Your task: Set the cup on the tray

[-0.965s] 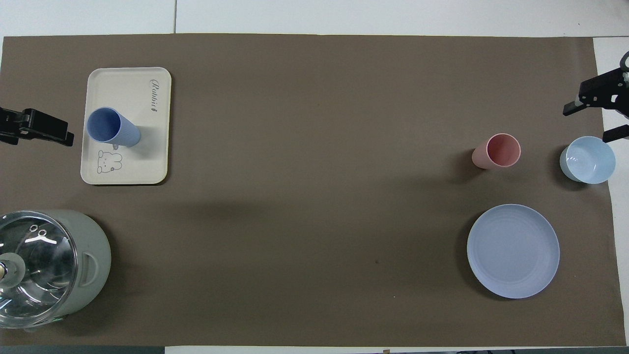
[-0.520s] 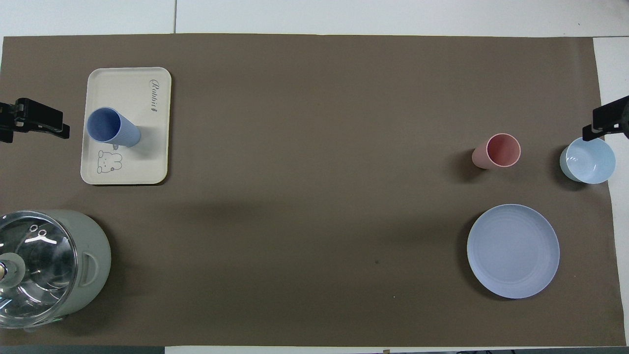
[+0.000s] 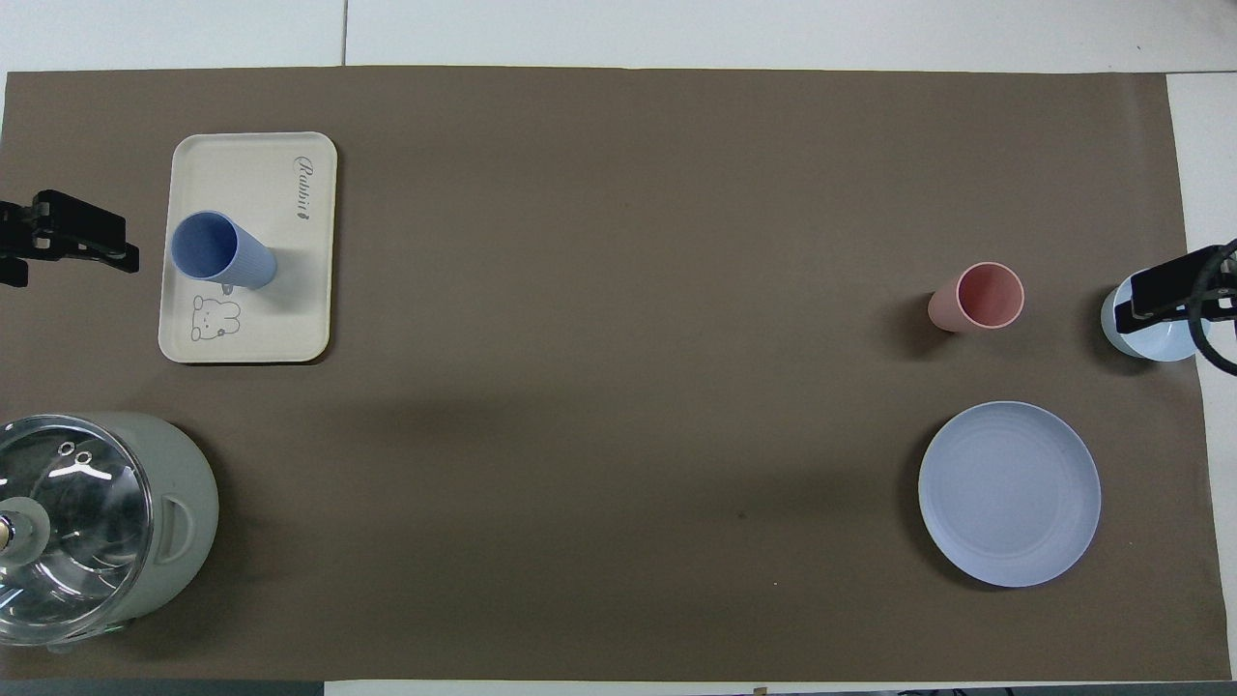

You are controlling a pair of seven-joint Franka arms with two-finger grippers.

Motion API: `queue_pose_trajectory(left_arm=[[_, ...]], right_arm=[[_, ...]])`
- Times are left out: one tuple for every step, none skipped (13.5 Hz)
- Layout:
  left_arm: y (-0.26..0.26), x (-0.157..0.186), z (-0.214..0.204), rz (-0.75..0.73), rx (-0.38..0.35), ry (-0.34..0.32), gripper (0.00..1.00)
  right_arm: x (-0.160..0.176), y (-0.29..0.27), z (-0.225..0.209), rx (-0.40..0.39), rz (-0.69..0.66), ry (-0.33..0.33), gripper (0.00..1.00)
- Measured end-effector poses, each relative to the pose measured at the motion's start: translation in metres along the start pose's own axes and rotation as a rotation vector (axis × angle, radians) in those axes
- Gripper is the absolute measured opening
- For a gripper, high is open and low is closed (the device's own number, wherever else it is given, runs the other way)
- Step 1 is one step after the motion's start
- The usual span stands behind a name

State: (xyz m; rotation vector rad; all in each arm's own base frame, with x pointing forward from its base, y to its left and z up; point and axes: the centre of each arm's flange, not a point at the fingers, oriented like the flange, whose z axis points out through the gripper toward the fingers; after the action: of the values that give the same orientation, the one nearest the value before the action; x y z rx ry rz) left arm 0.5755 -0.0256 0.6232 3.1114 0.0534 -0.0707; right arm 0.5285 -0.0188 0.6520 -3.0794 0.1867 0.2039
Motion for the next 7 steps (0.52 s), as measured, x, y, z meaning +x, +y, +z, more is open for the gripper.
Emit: queue_pose_trajectory(left_arm=[[0.002,0.0,0.0,-0.006,0.0,0.0,1.0],[0.005,-0.001,0.0,-0.019,0.0,0.001,1.0],[0.006,-0.001,0.0,-0.034,0.0,0.001,1.0],[0.006,-0.001,0.0,-0.039,0.0,0.001,1.0],[0.006,-0.001,0.0,-0.039,0.0,0.001,1.0],[0.006,-0.001,0.0,-0.039,0.0,0.001,1.0],[0.006,-0.001,-0.001,-0.039,0.0,0.001,1.0]], right_arm=[[0.001,0.0,0.0,0.001,0.0,0.007,1.0],[0.001,0.002,-0.001,0.002,0.004,0.013,1.0],[0.001,0.006,0.0,0.003,0.009,0.012,1.0],[0.001,0.009,0.002,0.004,0.009,0.011,1.0],[0.002,0.011,0.004,0.005,0.009,0.015,1.0],[0.004,0.011,0.006,0.004,0.009,0.027,1.0],[0.006,0.011,0.007,0.0,0.007,0.04,1.0]])
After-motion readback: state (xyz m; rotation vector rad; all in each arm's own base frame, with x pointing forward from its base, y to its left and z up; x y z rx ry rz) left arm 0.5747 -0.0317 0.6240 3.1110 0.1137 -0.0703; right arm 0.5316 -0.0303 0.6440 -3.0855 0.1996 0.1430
